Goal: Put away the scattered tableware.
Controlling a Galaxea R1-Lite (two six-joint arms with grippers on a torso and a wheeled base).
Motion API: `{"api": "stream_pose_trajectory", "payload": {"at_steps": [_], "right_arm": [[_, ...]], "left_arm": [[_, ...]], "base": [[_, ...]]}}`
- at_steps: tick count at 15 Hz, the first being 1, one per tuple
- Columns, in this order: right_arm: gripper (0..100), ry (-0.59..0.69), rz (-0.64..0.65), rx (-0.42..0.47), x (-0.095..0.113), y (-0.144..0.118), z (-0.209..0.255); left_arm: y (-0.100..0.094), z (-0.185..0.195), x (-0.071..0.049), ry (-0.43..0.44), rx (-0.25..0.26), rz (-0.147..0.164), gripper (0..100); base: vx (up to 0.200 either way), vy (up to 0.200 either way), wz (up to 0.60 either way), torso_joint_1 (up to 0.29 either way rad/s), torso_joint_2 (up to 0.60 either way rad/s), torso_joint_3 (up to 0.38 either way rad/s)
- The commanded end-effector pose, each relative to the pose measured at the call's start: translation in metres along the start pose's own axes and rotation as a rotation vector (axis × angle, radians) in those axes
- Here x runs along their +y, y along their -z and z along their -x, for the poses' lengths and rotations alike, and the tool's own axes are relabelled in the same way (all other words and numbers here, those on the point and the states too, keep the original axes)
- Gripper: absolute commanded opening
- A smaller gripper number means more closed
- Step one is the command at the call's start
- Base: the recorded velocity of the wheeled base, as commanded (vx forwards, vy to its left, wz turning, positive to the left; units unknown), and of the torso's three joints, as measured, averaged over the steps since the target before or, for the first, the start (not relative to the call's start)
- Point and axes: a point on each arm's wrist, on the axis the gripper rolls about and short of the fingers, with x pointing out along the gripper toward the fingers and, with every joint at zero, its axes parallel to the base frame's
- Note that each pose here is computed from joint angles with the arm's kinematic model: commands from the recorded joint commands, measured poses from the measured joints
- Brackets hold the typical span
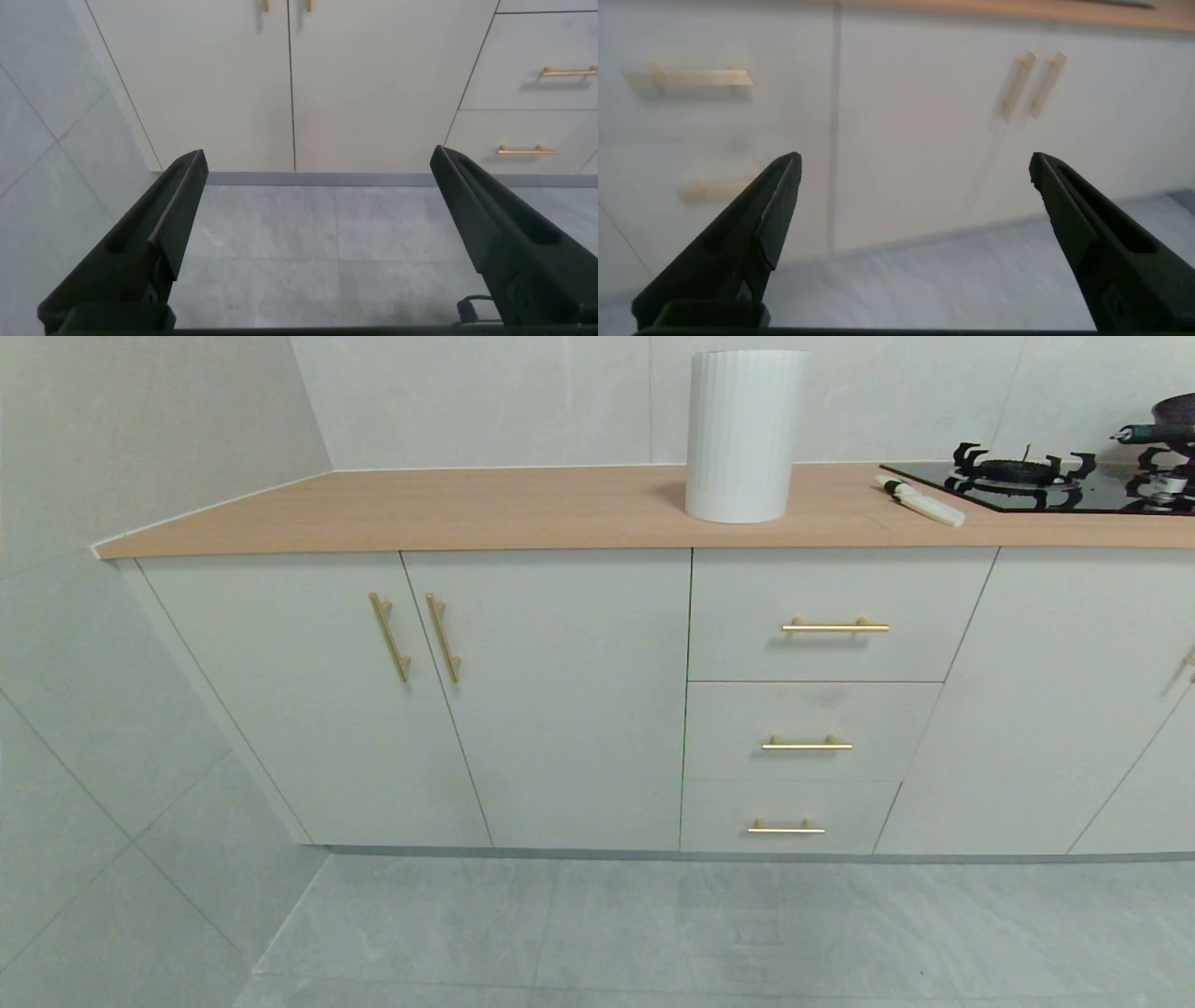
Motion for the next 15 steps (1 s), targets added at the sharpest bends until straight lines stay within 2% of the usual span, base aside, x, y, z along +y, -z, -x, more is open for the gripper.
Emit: {"api": "stream_pose_trajectory", "payload": {"at_steps": [1,6,8,10,13,15], "right_arm": [[100,0.073,-0.021,-0.068,-0.030,0.023,0.061],[100,0.078,-0.039,-0.104,-0.041,0.069,0.102],[100,0.081,-0.044,-0.124,-0.038,0.086,0.108],[100,-0.033,-0.085,-0.094,-0.026,0.107,0.098],[100,-0.270,-0.150,-0.075,-0.010,0.136,0.086],[100,-0.327,-0.163,-0.033,-0.008,0.141,0.087]], "left_arm": [[0.000,0.000,0.000,0.000,0.000,0.000,100],[0.000,0.000,0.000,0.000,0.000,0.000,100],[0.000,0.000,0.000,0.000,0.000,0.000,100],[0.000,0.000,0.000,0.000,0.000,0.000,100],[0.000,0.000,0.000,0.000,0.000,0.000,100],[0.000,0.000,0.000,0.000,0.000,0.000,100]], "base": [[0.000,0.000,0.00,0.000,0.00,0.000],[0.000,0.000,0.00,0.000,0.00,0.000],[0.000,0.000,0.00,0.000,0.00,0.000],[0.000,0.000,0.00,0.000,0.00,0.000],[0.000,0.000,0.00,0.000,0.00,0.000],[0.000,0.000,0.00,0.000,0.00,0.000]]}}
